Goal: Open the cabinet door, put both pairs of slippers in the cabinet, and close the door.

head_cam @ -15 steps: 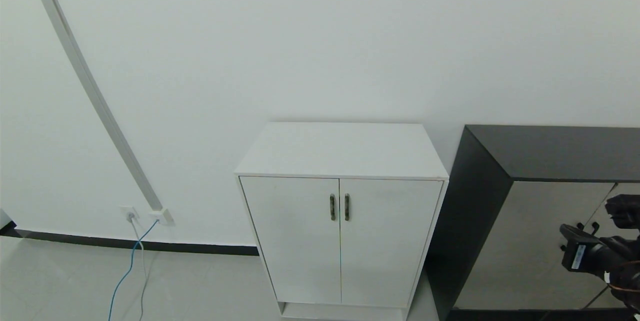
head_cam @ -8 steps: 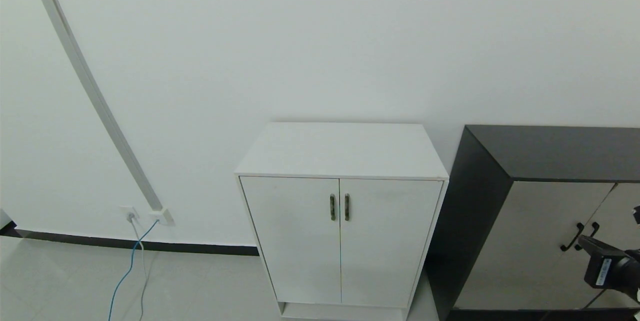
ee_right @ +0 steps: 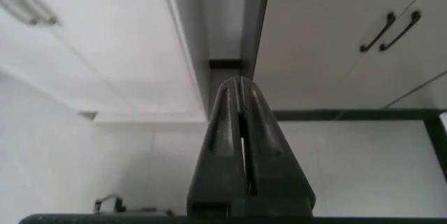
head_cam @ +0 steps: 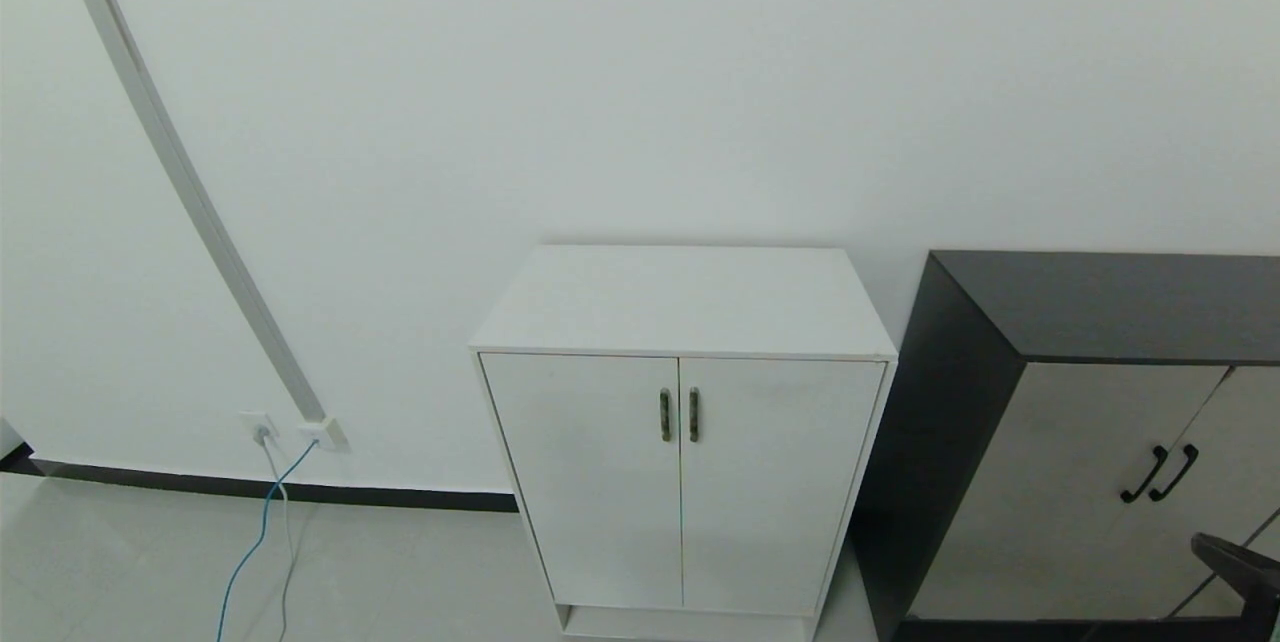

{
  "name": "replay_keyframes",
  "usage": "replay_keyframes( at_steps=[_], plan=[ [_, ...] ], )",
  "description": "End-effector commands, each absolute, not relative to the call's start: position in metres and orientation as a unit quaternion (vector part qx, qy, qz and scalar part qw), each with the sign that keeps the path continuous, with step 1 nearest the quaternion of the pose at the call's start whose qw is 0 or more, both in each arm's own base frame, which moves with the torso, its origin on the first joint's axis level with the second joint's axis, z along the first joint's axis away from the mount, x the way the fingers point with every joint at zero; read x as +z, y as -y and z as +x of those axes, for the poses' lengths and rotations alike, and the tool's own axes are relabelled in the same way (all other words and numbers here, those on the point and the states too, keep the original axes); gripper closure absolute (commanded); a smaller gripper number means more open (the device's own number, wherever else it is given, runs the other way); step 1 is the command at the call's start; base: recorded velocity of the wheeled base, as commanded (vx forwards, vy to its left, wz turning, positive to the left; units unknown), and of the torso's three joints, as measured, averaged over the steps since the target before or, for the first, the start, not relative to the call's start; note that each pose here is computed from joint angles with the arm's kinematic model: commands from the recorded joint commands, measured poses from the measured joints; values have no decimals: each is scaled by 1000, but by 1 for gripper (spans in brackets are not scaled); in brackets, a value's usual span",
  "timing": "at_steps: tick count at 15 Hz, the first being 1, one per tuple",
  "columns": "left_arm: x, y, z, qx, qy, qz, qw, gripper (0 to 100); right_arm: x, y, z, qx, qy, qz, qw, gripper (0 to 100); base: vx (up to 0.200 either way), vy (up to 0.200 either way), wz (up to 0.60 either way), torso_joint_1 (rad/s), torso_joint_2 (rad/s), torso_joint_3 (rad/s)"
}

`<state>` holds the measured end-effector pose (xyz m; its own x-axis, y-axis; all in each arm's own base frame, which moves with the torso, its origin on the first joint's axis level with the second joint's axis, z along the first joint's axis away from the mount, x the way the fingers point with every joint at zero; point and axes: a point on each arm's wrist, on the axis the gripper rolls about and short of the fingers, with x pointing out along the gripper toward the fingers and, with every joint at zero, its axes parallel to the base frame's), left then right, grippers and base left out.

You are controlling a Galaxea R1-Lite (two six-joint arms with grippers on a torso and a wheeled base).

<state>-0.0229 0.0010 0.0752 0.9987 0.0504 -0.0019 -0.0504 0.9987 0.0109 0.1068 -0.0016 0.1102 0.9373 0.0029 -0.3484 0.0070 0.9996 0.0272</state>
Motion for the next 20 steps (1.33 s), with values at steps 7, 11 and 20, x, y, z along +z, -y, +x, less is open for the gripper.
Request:
replay_keyframes(
  at_steps=[7, 11, 20],
  plan=[
    [75, -1, -23, 26, -2, 5, 1000, 100, 95, -3, 17, 73, -131, 20, 988, 100, 0, 0, 0, 0, 0, 0],
    [75, -1, -23, 26, -2, 5, 1000, 100, 83, -3, -2, 95, -113, -6, 989, 100, 0, 0, 0, 0, 0, 0],
    [75, -1, -23, 26, -2, 5, 1000, 100, 77, 1, -15, 65, -53, -16, 996, 100, 0, 0, 0, 0, 0, 0]
  ],
)
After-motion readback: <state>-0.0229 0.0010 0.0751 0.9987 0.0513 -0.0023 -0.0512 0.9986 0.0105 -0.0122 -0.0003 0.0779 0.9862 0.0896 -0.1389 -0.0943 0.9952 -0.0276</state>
